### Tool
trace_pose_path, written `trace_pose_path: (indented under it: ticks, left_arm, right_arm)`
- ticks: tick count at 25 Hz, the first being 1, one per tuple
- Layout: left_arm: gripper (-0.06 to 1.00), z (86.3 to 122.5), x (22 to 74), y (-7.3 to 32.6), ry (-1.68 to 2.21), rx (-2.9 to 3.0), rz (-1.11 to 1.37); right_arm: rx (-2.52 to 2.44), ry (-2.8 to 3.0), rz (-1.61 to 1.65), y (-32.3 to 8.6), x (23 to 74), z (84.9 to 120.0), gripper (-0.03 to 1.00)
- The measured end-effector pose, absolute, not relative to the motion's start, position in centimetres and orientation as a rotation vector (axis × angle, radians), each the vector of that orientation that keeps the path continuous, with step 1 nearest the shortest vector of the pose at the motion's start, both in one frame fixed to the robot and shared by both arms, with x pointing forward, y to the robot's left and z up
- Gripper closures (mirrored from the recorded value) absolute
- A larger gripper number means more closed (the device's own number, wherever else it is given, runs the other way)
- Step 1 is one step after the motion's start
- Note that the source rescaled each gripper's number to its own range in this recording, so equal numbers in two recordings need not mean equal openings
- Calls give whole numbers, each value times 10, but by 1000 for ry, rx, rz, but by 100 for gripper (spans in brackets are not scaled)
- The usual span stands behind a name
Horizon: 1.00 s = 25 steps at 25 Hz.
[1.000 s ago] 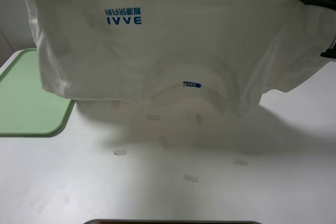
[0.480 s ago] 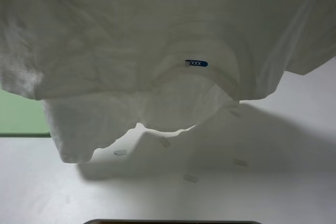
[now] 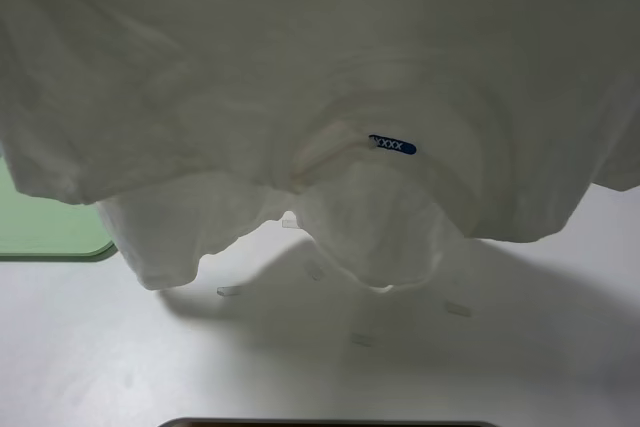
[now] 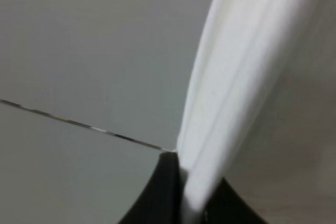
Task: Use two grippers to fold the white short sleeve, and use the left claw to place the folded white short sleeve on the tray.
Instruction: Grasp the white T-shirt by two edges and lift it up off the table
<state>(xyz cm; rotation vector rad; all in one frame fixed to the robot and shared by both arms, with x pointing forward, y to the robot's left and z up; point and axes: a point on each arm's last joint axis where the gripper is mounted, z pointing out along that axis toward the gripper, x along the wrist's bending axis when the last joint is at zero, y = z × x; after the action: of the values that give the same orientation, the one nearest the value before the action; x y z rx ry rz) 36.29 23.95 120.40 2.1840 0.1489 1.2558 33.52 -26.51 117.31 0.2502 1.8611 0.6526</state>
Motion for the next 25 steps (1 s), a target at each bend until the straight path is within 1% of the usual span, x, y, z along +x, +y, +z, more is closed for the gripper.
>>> trace_pose_path:
  ticks: [4, 9, 11, 12, 13, 18, 20, 25]
  left_arm:
    - [93, 1201, 349, 242, 142, 2223, 1183]
    - [93, 1201, 335, 247, 133, 2228, 1154]
    - [93, 1201, 333, 247, 132, 2231, 1148]
    - [93, 1201, 318, 253, 151, 2233, 1115]
    - [93, 1201, 313, 255, 159, 2234, 1104]
    - [93, 1198, 302, 259, 187, 2253, 1053]
    - [93, 1194, 295, 261, 209, 2272, 1008]
    - [93, 1185, 289, 262, 242, 2298, 945]
  right_arm:
    - [259, 1894, 665, -270, 317, 1171, 96]
    - [266, 1936, 678, -275, 299, 1168, 96]
    - [268, 1961, 686, -276, 292, 1171, 96]
    - [268, 1961, 686, -276, 292, 1171, 96]
    - [268, 1972, 688, -276, 289, 1174, 96]
    - [263, 2028, 703, -280, 271, 1189, 96]
    - [268, 2101, 700, -281, 262, 1190, 96]
    - [312, 2135, 719, -281, 259, 1188, 96]
